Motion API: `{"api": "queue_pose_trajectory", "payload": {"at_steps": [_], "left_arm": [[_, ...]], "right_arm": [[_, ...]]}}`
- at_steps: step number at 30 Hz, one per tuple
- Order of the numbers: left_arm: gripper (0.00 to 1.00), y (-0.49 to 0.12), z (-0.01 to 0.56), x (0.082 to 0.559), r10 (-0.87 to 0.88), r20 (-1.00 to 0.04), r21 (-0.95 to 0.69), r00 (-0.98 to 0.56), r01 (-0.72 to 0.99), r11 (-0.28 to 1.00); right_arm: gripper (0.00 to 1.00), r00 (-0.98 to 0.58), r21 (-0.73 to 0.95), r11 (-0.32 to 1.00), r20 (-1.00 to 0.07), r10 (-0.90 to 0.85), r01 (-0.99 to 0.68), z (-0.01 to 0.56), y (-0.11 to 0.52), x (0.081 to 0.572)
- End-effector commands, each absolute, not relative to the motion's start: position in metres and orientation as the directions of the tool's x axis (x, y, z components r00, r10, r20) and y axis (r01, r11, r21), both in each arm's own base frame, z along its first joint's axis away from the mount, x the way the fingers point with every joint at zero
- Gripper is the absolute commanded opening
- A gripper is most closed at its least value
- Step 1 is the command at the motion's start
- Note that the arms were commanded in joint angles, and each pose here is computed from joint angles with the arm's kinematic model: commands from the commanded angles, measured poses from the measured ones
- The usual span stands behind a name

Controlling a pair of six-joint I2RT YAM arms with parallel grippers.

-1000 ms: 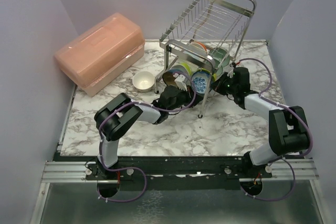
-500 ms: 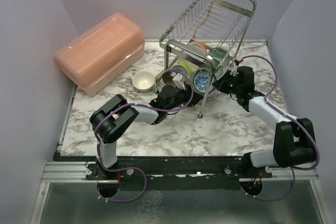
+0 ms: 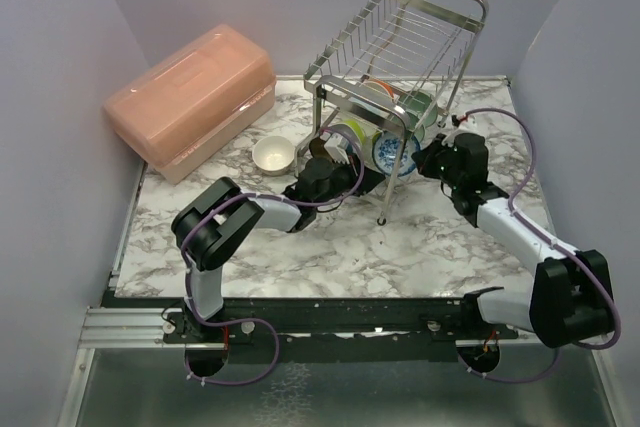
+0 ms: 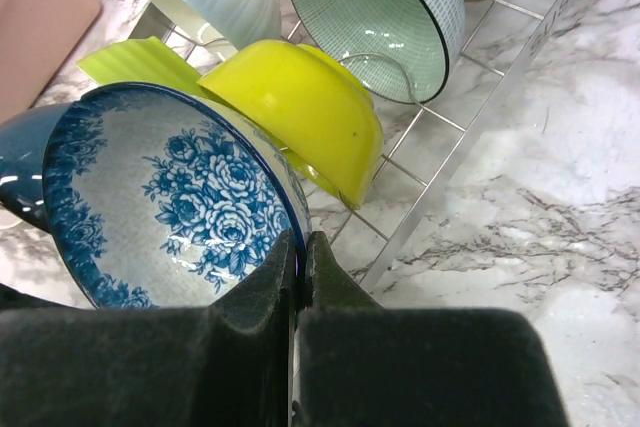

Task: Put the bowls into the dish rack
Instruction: Adjust the bowl in the dish rack.

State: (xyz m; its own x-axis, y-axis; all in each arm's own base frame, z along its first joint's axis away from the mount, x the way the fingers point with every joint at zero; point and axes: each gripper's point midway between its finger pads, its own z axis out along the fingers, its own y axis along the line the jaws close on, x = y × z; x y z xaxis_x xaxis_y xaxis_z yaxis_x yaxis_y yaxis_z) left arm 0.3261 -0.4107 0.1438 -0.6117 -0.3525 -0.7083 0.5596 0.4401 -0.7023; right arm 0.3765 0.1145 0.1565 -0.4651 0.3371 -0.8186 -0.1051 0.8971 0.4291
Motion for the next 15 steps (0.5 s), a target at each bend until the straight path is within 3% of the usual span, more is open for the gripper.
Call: {"api": "queue_pose_trajectory", "payload": {"at_steps": [1,15], "left_arm": [[0.12,-0.414,0.158,0.325,-0.367,-0.698,-0.715,-0.615,0.574,0.398],[0.12,-0.387,0.163,0.310,-0.376,-0.693,-0.719,-0.615,0.552,0.422]], "right_arm": [[0.01,-0.278,0.324,0.943,-0.916,0.291,-0.081,0.188,0.107,0.389],[0.00,-0.112,0.092,0.993,-0.989,0.100,0.075,0.185,0.111,0.388]]}}
